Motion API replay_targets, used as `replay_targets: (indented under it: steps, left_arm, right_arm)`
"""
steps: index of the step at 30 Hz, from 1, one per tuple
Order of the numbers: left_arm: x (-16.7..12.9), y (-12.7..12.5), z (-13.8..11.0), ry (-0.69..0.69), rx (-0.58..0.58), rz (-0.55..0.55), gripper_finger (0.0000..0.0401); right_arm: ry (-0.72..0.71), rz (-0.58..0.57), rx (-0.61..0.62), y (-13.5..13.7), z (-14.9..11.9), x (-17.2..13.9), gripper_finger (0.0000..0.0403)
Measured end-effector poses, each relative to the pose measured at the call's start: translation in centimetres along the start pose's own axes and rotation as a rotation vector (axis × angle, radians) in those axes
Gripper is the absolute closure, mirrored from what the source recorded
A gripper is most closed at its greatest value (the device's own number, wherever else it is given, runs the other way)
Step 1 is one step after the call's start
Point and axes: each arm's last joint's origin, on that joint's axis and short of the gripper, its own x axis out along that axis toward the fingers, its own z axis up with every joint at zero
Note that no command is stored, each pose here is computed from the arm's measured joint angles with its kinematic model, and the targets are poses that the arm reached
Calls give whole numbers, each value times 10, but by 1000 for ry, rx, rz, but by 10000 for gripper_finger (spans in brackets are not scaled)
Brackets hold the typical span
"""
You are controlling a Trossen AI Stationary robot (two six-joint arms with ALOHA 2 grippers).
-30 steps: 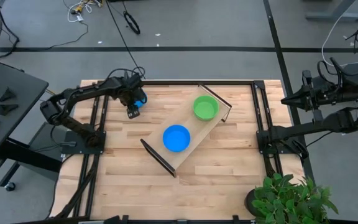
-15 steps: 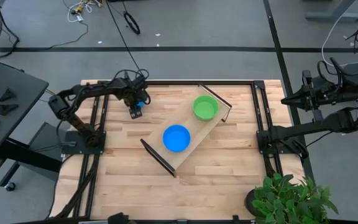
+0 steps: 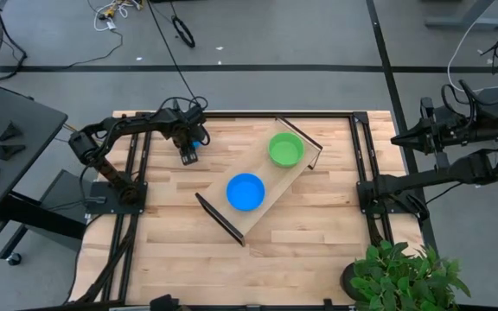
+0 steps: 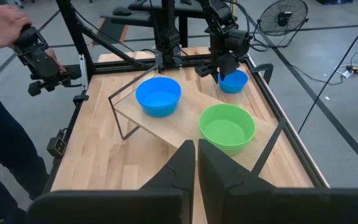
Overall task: Pick & Place Mini bowls
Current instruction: Stack the blue bowl on top of the blue bowl on the shelf
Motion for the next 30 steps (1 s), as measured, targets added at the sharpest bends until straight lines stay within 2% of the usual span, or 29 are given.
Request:
replay_targets:
  steps: [12,30]
  left_arm:
    - [0,0,0,0,-5,6,391]
    - [-6,-1,-3,9,8,-12,398]
  right_arm:
    - [0,0,0,0,0,0,380]
    - [0,0,0,0,0,0,380]
